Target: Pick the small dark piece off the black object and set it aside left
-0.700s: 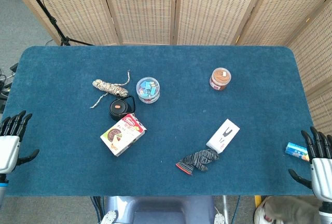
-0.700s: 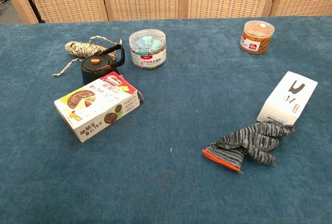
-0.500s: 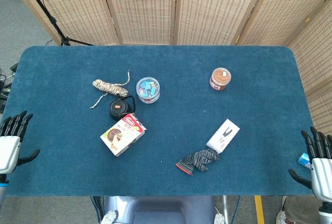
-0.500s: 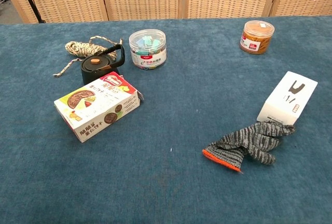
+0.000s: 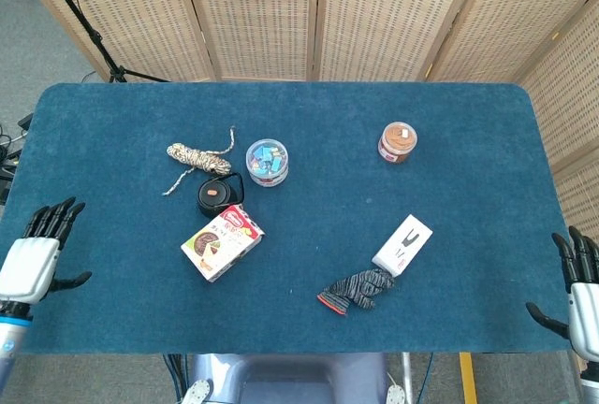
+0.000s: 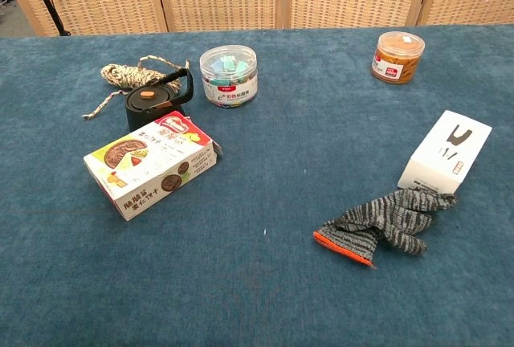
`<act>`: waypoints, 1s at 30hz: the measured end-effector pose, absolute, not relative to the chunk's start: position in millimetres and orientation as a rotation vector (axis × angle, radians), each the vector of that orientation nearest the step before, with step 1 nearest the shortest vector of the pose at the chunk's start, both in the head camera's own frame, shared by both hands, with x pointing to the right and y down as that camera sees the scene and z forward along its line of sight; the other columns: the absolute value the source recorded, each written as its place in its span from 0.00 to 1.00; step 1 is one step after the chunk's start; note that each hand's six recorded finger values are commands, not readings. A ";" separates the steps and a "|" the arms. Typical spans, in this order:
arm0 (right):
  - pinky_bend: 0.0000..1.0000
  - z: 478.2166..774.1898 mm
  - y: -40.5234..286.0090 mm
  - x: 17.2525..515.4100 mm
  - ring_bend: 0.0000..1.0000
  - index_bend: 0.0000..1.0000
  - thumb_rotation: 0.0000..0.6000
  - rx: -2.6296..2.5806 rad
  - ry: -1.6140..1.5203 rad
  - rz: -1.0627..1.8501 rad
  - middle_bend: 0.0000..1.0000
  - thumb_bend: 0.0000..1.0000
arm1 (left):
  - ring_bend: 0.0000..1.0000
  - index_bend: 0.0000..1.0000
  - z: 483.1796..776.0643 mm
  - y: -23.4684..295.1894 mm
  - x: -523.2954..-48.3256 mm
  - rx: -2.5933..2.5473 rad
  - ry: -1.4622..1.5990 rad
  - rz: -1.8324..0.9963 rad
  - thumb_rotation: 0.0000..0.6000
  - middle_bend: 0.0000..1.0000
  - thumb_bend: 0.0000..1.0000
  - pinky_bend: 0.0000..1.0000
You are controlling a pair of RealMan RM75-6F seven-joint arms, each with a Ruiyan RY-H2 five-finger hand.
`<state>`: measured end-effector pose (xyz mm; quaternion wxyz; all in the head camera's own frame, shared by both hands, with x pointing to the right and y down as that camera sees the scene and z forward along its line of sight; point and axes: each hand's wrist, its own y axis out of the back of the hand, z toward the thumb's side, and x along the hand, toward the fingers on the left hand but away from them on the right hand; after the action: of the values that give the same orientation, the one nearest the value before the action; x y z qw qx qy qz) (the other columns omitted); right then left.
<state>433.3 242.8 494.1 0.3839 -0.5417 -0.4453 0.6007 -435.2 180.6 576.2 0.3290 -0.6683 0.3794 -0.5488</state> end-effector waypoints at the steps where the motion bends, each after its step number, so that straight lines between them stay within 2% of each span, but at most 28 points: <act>1: 0.00 494.5 241.7 435.3 0.00 0.00 1.00 -1.377 -1.140 1.539 0.00 0.00 | 0.00 0.12 577.4 173.9 -430.5 -1.757 0.994 -1.421 1.00 0.00 0.18 0.00; 10: 0.00 500.7 234.7 443.9 0.00 0.00 1.00 -1.353 -1.149 1.586 0.00 0.00 | 0.00 0.29 605.1 109.6 -371.8 -1.839 0.935 -1.376 1.00 0.00 0.28 0.00; 15: 0.00 504.6 232.1 447.4 0.00 0.00 1.00 -1.339 -1.147 1.612 0.00 0.00 | 0.00 0.32 627.2 82.4 -335.6 -1.850 0.918 -1.387 1.00 0.00 0.31 0.00; 21: 0.00 506.1 229.0 452.6 0.00 0.00 1.00 -1.318 -1.158 1.633 0.00 0.00 | 0.00 0.38 651.3 64.9 -306.2 -1.851 0.891 -1.432 1.00 0.00 0.35 0.00; 30: 0.00 505.2 228.1 454.9 0.00 0.00 1.00 -1.310 -1.165 1.640 0.00 0.00 | 0.00 0.42 689.1 58.7 -278.7 -1.878 0.873 -1.500 1.00 0.00 0.36 0.00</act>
<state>454.9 228.1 505.2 0.3620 -0.5088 -0.4522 0.6369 -278.7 58.7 689.1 0.2884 -0.7033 0.3268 -0.5616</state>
